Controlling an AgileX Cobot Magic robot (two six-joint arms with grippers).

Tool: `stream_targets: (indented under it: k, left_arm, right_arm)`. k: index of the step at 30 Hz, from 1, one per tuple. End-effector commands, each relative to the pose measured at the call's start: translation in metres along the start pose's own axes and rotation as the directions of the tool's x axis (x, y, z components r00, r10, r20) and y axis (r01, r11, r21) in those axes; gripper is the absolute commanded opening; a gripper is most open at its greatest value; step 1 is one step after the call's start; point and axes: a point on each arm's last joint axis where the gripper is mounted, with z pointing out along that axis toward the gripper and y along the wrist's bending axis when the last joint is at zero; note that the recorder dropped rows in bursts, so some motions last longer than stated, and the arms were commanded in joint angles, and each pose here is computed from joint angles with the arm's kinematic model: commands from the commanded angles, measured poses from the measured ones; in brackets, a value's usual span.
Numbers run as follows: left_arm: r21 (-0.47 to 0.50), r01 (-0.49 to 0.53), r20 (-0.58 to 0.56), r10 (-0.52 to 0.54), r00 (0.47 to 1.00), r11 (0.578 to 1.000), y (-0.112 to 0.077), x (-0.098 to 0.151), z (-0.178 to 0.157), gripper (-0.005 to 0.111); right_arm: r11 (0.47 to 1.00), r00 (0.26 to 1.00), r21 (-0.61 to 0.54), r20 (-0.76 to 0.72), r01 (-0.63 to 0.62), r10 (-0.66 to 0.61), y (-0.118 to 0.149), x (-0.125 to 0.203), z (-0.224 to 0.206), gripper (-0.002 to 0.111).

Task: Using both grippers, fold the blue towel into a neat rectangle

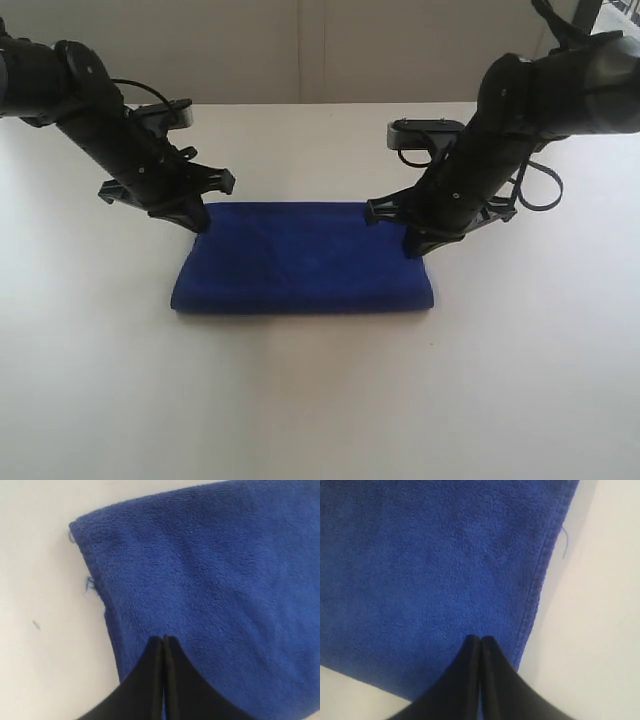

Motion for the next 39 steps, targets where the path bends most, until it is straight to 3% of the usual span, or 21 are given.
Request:
stream_targets:
  k: [1, 14, 25, 39]
  left_arm:
    - [0.023, 0.032, 0.000, -0.032, 0.999, 0.999, -0.001, 0.001, 0.012, 0.000]
    - [-0.007, -0.016, -0.027, 0.016, 1.000, 1.000, 0.001, 0.004, 0.028, 0.000]
    - [0.028, -0.065, -0.015, 0.066, 0.998, 0.997, -0.019, 0.004, -0.020, 0.000]
    - [-0.012, -0.022, -0.138, 0.020, 0.990, 1.000, 0.001, 0.038, 0.023, 0.000]
  right_arm:
    - [1.000, 1.000, 0.003, -0.001, 0.005, -0.005, -0.002, 0.000, 0.009, 0.000]
    - [1.000, 1.000, 0.009, -0.014, -0.001, 0.001, -0.005, 0.001, 0.022, 0.000]
    - [1.000, 0.999, -0.014, -0.029, 0.015, -0.015, 0.004, 0.003, 0.004, 0.000]
    - [1.000, 0.997, -0.008, -0.080, 0.008, -0.008, 0.005, 0.009, 0.036, 0.000]
